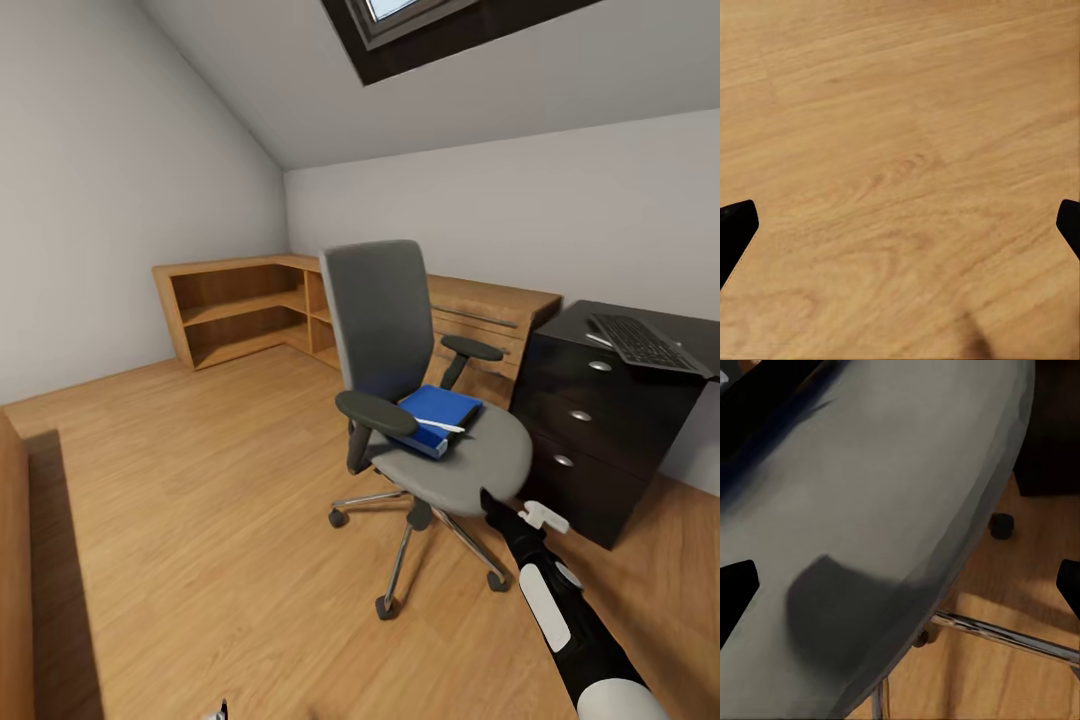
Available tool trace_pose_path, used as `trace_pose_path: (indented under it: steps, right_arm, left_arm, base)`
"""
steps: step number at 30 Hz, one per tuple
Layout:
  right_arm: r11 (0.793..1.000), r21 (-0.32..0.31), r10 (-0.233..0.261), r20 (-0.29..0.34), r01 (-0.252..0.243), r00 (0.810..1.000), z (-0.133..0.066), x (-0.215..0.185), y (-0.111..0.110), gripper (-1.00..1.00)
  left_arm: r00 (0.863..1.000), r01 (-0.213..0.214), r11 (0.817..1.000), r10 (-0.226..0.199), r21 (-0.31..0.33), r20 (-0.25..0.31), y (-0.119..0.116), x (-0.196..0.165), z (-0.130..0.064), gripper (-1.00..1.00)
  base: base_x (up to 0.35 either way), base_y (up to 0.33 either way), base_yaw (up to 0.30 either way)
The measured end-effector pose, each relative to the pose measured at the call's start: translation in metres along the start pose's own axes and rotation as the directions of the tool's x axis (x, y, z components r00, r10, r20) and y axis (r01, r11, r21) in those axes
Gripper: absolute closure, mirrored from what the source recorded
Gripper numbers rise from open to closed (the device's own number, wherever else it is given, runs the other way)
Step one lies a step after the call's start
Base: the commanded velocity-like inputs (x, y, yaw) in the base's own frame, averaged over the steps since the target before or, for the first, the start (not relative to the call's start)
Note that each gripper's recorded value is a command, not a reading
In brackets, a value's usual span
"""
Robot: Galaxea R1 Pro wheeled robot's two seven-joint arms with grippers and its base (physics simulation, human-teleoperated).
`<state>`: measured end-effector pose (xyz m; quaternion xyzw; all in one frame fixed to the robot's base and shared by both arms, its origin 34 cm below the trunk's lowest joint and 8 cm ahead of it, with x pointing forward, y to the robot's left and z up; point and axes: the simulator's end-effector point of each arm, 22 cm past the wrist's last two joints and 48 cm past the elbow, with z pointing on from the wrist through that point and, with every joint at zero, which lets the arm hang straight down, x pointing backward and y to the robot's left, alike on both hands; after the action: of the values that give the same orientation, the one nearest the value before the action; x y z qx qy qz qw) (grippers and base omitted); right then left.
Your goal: In the bedroom, organize the workspace by keeping the computer under the desk, ensuring the monitor is on the desk, placing the keyboard on the desk next to the monitor, placing the mouse on the desk next to the keyboard, moving the folder from the swivel chair onto the desk next to the mouse, stacking the notebook on top of the folder with the pen on top of the notebook, and positioning the swivel chair next to the desk.
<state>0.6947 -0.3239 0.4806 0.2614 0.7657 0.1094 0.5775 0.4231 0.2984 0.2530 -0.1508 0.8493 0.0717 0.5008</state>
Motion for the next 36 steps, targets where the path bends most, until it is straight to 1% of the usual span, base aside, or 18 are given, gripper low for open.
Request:
trace_pose_path:
  steps: [7, 20, 30, 36]
  right_arm:
    - [1.000, -0.007, 0.001, 0.010, -0.001, 1.000, -0.0001, -0.0047, 0.0035, -1.00]
    - [1.000, -0.007, 0.002, 0.009, -0.002, 1.000, 0.0000, -0.0043, 0.0043, -1.00]
    - [1.000, -0.005, 0.001, 0.011, -0.001, 1.000, -0.0001, -0.0052, 0.0036, -1.00]
    - [1.000, -0.007, 0.002, 0.010, -0.002, 1.000, 0.0000, -0.0045, 0.0043, -1.00]
  left_arm:
    - [1.000, 0.000, 1.000, 0.000, 0.000, 0.000, 0.0001, -0.0001, 0.0001, -1.00]
    - [1.000, 0.000, 1.000, 0.000, 0.001, 0.000, -0.0002, 0.0000, 0.0002, -1.00]
    - [1.000, 0.000, 1.000, 0.000, 0.002, 0.001, -0.0005, -0.0003, 0.0002, -1.00]
    - [1.000, 0.000, 1.000, 0.000, 0.001, 0.000, -0.0003, 0.0000, 0.0002, -1.00]
  base:
    - [0.240, 0.134, 0.000]
    - [0.030, 0.009, 0.000]
    - [0.193, 0.154, 0.000]
    - [0.054, 0.041, 0.000]
